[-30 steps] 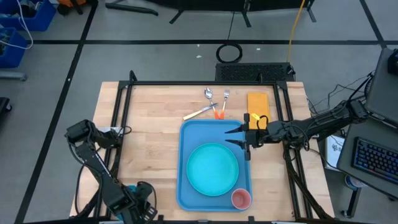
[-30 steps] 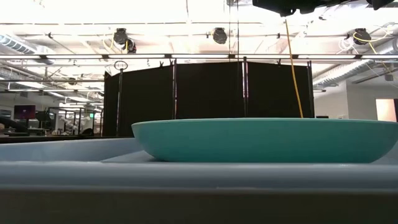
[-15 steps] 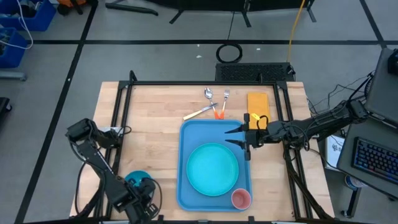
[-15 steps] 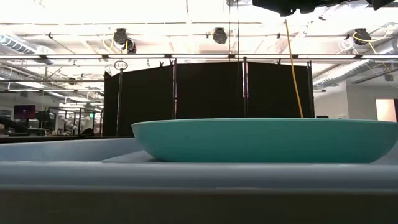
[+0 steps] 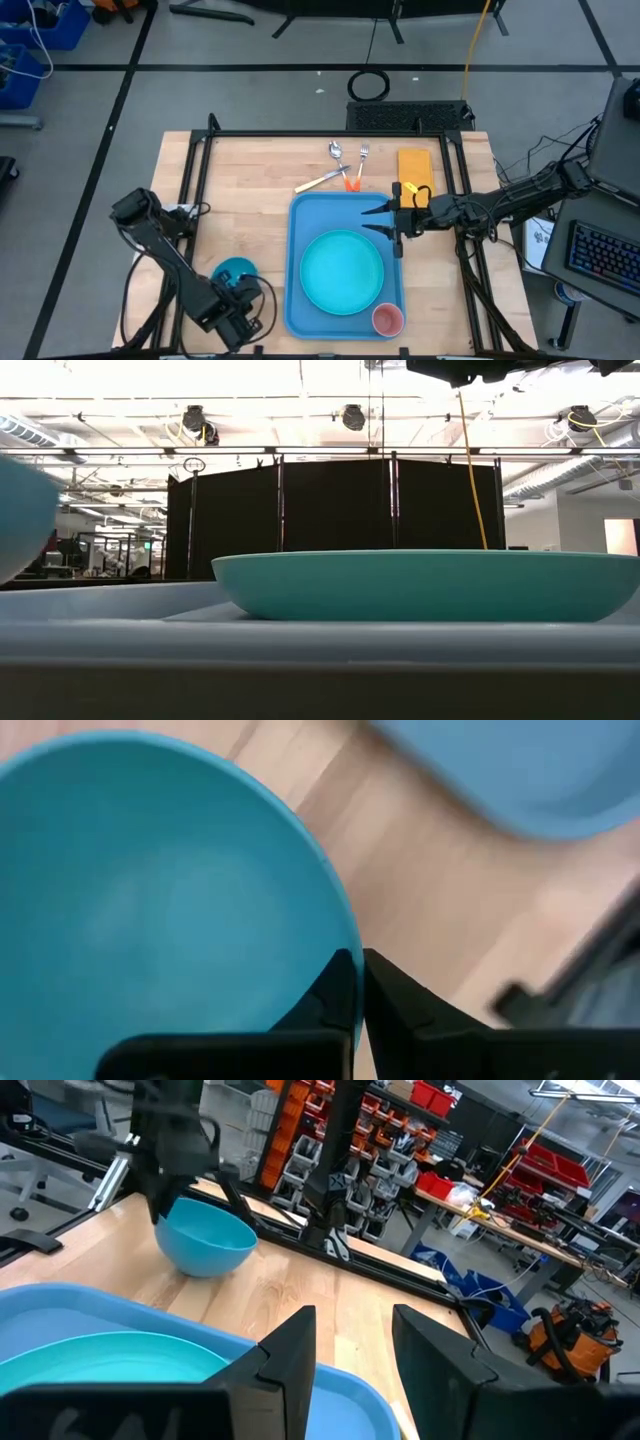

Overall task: Set up tray
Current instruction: Put the blue bowl on the plate on the blue serving tray

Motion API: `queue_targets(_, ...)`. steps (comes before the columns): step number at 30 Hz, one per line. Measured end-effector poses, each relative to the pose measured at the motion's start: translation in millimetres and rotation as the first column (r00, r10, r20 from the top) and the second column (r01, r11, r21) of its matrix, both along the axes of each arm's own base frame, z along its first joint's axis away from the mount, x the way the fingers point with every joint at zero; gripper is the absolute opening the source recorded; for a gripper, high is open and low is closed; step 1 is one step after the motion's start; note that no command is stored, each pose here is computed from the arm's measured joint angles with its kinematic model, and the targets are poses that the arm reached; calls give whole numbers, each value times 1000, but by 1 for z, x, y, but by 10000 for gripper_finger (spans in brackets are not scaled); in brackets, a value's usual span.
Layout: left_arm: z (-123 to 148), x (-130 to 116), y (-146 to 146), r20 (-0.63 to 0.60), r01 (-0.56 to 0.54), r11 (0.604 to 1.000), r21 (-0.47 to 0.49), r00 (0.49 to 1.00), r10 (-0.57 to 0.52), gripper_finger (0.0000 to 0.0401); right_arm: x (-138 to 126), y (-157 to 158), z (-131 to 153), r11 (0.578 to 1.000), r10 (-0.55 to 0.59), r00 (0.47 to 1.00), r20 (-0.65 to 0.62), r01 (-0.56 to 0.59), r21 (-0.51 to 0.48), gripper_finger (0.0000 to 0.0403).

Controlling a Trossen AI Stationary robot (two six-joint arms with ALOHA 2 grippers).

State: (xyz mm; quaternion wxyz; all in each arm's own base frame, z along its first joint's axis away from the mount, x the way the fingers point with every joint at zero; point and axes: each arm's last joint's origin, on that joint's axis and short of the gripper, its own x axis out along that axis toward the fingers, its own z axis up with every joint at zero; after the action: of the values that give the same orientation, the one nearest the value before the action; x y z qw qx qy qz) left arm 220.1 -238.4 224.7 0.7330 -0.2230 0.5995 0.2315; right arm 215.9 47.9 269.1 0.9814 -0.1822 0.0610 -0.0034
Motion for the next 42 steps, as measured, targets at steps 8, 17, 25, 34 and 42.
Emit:
queue_targets(8,36,11,10,24,67,993,99,997,-70,8,0,0,-1,1000,-1,1000,-7,1,8,123)
queue_targets(17,50,37,33,83,189,949,251,973,-215,8,0,0,-1,1000,-2,1000,-9,2,12,123)
queue_targets(25,53,68,59,106,311,894,323,927,-361,8,0,0,-1,1000,-2,1000,-14,2,12,123)
queue_targets(34,58,106,86,192,446,827,341,829,-526,8,0,0,-2,1000,-4,1000,-18,4,27,123)
queue_targets(42,60,125,105,258,504,813,291,777,-574,8,0,0,-3,1000,-4,1000,-30,5,26,123)
